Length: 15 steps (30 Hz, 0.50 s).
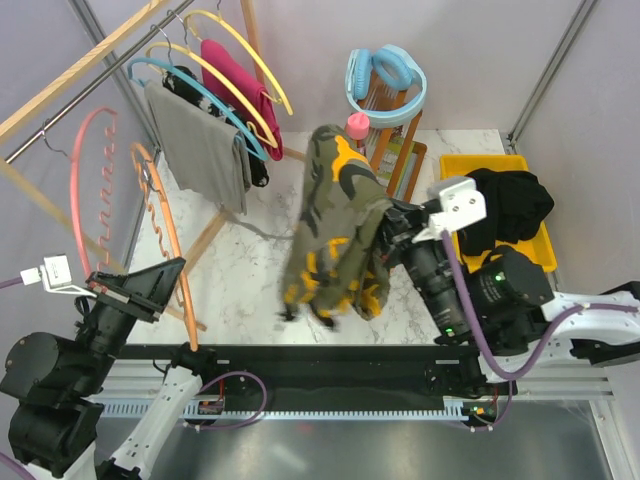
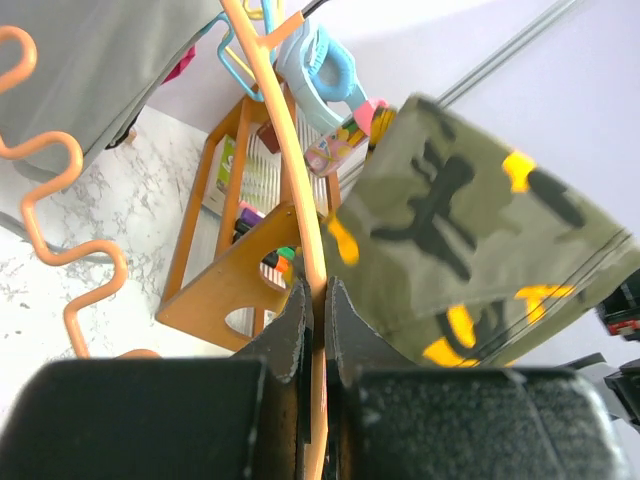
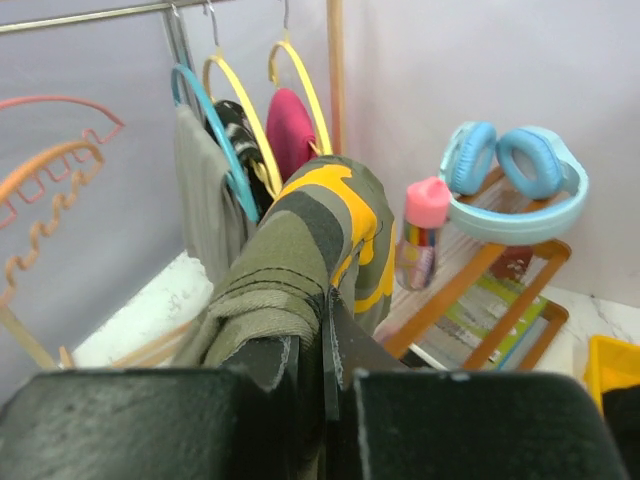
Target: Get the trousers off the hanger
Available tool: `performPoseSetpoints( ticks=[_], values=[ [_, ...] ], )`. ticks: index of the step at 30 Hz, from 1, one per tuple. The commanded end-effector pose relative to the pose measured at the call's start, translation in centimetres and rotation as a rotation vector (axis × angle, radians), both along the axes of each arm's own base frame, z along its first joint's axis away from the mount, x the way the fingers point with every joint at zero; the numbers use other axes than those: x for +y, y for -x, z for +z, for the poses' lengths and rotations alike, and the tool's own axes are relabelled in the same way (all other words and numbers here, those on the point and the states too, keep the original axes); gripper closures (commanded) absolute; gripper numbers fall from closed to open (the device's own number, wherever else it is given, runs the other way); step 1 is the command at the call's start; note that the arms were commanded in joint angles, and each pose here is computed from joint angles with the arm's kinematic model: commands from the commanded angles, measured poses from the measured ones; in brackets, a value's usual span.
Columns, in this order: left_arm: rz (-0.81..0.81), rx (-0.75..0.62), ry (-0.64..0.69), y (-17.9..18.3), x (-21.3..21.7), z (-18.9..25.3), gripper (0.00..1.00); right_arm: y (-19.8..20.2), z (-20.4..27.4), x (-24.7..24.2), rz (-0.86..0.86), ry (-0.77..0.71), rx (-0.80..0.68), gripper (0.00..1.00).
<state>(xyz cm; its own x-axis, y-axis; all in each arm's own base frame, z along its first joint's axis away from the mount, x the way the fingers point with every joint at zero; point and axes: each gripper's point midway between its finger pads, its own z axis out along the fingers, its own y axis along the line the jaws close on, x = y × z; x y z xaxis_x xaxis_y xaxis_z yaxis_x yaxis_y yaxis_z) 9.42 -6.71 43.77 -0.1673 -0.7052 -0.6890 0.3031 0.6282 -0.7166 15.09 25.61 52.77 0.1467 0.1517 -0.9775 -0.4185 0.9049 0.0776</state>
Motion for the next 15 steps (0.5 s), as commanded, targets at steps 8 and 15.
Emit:
performPoseSetpoints(
  ticks=[8, 15],
  values=[
    [0.029, -0.097, -0.047, 0.3, 0.6, 3.0, 0.98, -0.3, -10.9, -5.3, -0.032, 0.059, 0.142, 1.00],
    [0.045, -0.115, -0.063, 0.5, 1.0, 3.3, 0.98, -0.8, -16.7, -8.7, -0.119, 0.043, 0.204, 1.00]
  ],
)
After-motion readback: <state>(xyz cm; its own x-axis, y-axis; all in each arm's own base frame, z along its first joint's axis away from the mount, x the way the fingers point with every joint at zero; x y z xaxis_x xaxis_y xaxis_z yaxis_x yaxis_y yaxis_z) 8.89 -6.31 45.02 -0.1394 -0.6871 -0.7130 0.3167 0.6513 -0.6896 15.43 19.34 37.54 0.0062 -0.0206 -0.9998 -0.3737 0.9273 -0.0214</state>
